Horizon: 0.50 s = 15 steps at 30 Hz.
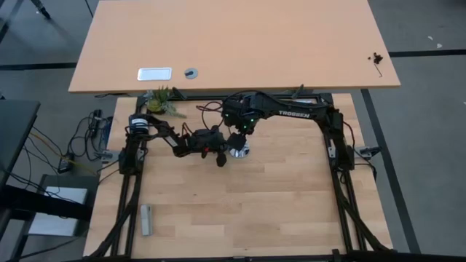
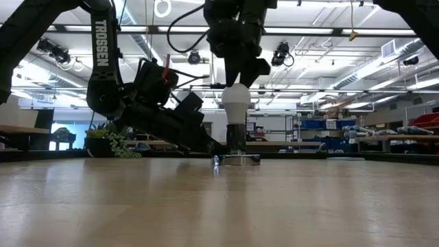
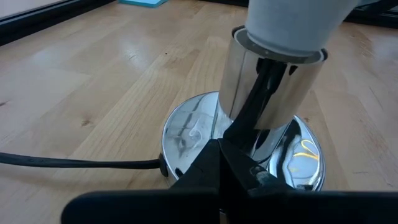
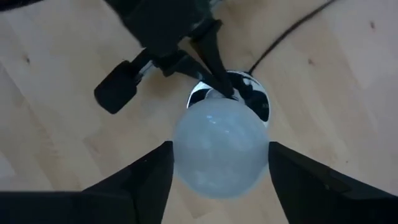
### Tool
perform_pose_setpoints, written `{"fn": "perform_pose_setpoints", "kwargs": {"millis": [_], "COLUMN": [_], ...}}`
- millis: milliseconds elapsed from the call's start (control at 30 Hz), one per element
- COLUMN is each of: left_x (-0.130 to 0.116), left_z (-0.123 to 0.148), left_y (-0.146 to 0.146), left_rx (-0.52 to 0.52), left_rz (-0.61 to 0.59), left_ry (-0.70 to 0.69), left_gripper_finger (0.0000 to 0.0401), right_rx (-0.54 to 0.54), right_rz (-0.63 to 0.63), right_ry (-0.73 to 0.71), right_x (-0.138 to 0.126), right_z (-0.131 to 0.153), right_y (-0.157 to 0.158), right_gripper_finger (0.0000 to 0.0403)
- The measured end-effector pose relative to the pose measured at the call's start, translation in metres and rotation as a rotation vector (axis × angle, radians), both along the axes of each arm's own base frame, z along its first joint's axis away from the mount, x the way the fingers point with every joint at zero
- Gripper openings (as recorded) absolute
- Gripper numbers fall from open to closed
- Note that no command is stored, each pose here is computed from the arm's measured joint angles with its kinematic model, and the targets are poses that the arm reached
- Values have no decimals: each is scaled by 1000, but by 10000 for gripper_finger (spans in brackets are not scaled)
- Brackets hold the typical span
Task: Screw lightbulb
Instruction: Insert the white lightbulb into the silver lamp
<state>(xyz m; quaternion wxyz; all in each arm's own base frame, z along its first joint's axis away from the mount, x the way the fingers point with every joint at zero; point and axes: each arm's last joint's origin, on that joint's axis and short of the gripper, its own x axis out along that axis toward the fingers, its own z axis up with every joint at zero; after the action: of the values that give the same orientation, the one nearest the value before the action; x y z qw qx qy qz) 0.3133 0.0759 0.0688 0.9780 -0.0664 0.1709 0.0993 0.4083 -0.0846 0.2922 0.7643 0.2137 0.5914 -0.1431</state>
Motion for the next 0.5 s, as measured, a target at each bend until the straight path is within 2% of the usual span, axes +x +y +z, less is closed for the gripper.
{"fn": "perform_pose_setpoints", "kwargs": {"millis": [67, 167, 300, 400, 500], "left_x": [0, 0, 0, 0, 0], "left_z": [0, 0, 0, 0, 0], "left_y": [0, 0, 0, 0, 0], "left_rx": [0, -1, -1, 0, 0], "left_rz": [-1, -2, -2, -2, -2], "left_ry": [0, 0, 0, 0, 0], "left_gripper_finger": [0, 0, 0, 0, 0], "right_rx": [-39, -132, -203, -233, -255], "right_rz": [85, 305, 569, 677, 724], "right_ry": [-43, -101, -104, -94, -49], "right_x": [2, 1, 1, -1, -1], "right_z": [11, 30, 32, 31, 22], "right_y": [-1, -1, 1, 1, 1], "right_gripper_finger": [278, 293, 298, 295, 294]}}
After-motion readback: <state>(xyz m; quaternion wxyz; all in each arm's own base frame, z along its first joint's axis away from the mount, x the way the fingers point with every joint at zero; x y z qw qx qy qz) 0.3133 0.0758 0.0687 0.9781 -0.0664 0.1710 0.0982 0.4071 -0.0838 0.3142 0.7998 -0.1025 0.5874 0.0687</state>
